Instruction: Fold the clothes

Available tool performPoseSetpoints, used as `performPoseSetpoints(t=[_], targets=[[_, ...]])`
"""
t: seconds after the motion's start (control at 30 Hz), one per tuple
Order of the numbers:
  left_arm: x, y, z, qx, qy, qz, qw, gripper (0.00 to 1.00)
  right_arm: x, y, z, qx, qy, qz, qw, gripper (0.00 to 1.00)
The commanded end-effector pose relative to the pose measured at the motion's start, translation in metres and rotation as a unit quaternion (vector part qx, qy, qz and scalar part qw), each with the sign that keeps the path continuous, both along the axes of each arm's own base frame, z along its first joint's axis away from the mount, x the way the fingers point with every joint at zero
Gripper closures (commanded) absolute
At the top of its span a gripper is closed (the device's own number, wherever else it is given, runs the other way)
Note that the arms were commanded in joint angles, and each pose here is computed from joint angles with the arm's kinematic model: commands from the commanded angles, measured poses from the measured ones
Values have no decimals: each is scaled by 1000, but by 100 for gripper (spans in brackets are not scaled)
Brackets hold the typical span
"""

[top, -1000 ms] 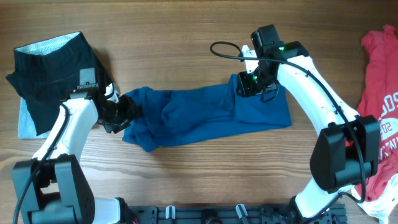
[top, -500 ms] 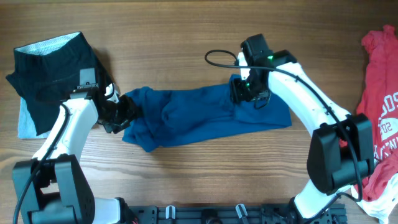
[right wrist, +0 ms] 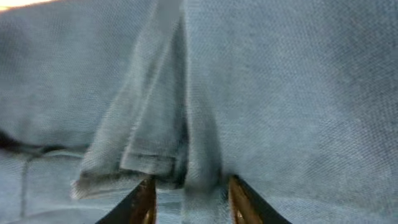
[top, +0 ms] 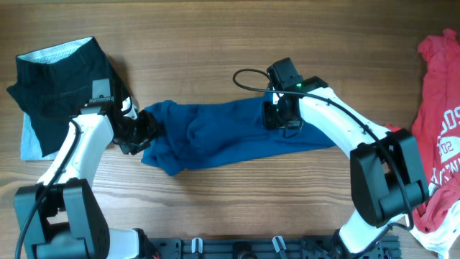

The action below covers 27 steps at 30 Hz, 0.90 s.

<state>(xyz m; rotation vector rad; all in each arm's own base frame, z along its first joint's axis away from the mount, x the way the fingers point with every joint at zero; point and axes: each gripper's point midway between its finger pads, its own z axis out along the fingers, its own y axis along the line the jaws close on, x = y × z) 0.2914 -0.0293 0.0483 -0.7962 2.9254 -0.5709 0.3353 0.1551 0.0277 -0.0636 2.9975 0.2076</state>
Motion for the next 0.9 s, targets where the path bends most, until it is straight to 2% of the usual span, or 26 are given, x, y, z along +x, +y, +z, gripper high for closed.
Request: performPoseSetpoints(t=[0.0, 0.3, 0.43, 0.5, 0.6, 0.67, 0.87], targets=[[-1, 0, 2, 1, -6, -6, 1000, 44, -2, -13, -6, -34, 2, -21, 999, 66], [-1, 0, 2, 1, -6, -6, 1000, 44, -4, -13, -7, -35, 6, -21, 999, 71], [-1, 0, 2, 1, -5, -6, 1000, 43, -6, -14, -8, -37, 10, -21, 999, 67], [-1, 0, 2, 1, -5, -6, 1000, 44, -8, -15, -10, -39, 13, -21, 999, 70], [-1, 0, 2, 1, -5, -6, 1000, 43, -15, -18, -17, -43, 23, -20, 999, 87], [-1, 0, 2, 1, -5, -6, 1000, 43, -18, -19, -18, -46, 28, -18, 998, 94], [-1, 0, 2, 1, -5, -6, 1000, 43, -31, -23, -16, -55, 49, 9, 997, 96]])
